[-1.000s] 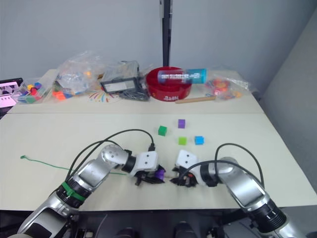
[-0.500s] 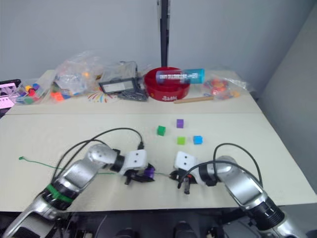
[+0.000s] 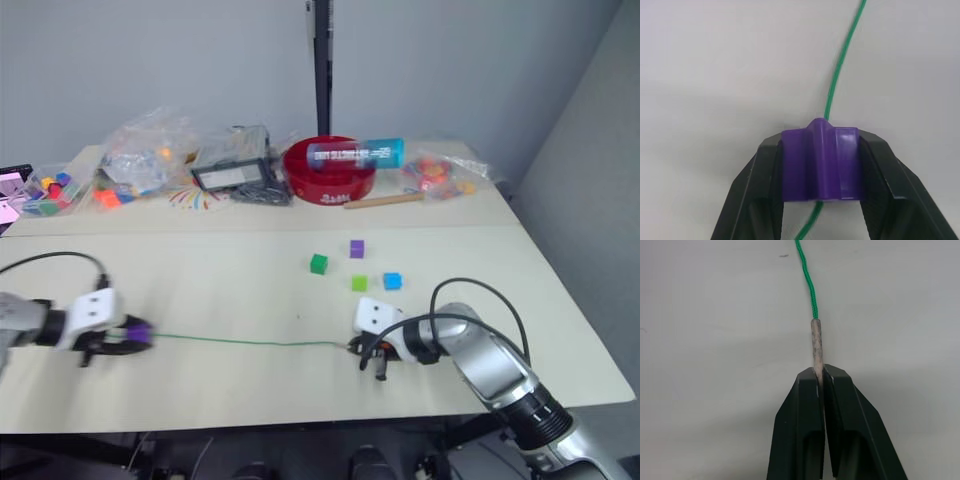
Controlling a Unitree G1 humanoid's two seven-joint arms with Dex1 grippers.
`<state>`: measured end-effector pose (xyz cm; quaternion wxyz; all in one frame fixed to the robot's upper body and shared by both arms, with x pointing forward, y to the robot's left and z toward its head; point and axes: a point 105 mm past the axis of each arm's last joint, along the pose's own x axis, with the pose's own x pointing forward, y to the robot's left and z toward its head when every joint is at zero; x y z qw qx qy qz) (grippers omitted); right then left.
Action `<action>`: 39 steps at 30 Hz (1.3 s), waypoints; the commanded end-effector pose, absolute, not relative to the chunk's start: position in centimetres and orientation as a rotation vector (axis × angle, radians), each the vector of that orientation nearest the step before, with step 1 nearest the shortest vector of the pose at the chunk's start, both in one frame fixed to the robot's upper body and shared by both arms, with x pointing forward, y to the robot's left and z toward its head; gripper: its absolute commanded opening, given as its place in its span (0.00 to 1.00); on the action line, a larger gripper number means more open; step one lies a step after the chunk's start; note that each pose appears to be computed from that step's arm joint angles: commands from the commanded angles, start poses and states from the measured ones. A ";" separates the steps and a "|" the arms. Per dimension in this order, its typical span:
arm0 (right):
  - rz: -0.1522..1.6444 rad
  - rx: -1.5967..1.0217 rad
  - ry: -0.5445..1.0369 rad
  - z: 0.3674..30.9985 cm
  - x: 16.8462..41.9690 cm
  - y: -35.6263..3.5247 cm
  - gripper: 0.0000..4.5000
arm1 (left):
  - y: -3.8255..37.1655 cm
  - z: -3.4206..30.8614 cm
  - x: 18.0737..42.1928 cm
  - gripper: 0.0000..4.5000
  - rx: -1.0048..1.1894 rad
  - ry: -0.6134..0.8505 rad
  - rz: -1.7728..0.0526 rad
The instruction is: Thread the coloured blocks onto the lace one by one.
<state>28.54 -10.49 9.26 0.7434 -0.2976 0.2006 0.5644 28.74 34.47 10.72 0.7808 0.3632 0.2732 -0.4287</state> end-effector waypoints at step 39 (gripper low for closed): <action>1.290 -0.661 0.377 11.4 28.1 -4.8 0.00 | 12.6 15.3 28.5 0.97 0.611 0.191 -1.419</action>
